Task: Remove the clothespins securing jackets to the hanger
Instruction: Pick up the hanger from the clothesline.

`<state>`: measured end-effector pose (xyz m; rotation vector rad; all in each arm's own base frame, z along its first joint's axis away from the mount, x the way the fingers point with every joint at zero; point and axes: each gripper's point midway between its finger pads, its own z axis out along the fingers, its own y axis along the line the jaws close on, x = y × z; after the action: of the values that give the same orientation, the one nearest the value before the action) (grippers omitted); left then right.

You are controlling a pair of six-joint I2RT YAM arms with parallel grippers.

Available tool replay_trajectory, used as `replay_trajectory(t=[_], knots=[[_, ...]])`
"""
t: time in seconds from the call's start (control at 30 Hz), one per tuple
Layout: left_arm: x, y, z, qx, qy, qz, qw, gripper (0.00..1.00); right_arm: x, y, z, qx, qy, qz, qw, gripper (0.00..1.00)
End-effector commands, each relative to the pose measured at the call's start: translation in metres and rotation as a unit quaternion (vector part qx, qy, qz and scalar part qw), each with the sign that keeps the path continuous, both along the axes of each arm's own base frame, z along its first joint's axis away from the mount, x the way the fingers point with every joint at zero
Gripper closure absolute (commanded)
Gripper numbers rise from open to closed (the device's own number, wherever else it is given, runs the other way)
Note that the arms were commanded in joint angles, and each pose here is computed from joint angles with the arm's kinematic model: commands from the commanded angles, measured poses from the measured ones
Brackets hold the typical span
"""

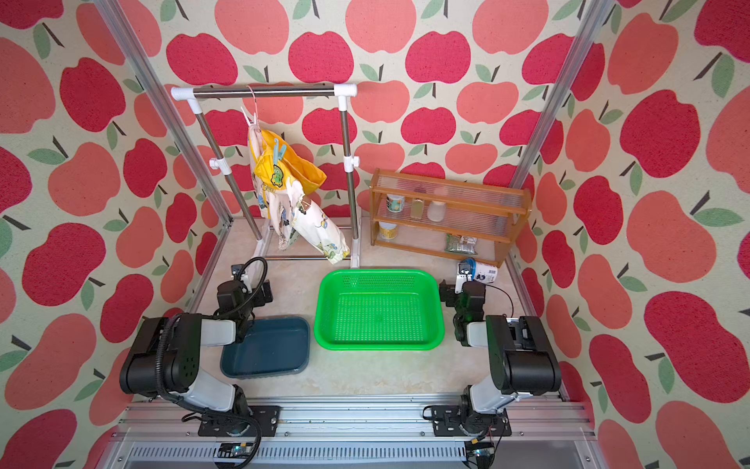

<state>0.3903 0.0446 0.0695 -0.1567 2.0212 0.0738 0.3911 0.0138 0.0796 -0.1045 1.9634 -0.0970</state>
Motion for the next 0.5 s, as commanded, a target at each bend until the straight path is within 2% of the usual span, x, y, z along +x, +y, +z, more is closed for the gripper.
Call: replay_trajectory(t=[0.0, 0.47], knots=[[0.0057, -0.0035, 0.0072, -0.004, -0.014, -0.007, 1.0, 0.0, 0.006, 0.0029, 0.0089, -0.004, -0.012, 0.011, 1.0, 0.01], [0.006, -0.0032, 0.0074, -0.005, -0.014, -0.006, 1.0, 0.0, 0.0063, 0.0025, 0.0087, -0.003, -0.011, 0.01, 1.0, 0.01]])
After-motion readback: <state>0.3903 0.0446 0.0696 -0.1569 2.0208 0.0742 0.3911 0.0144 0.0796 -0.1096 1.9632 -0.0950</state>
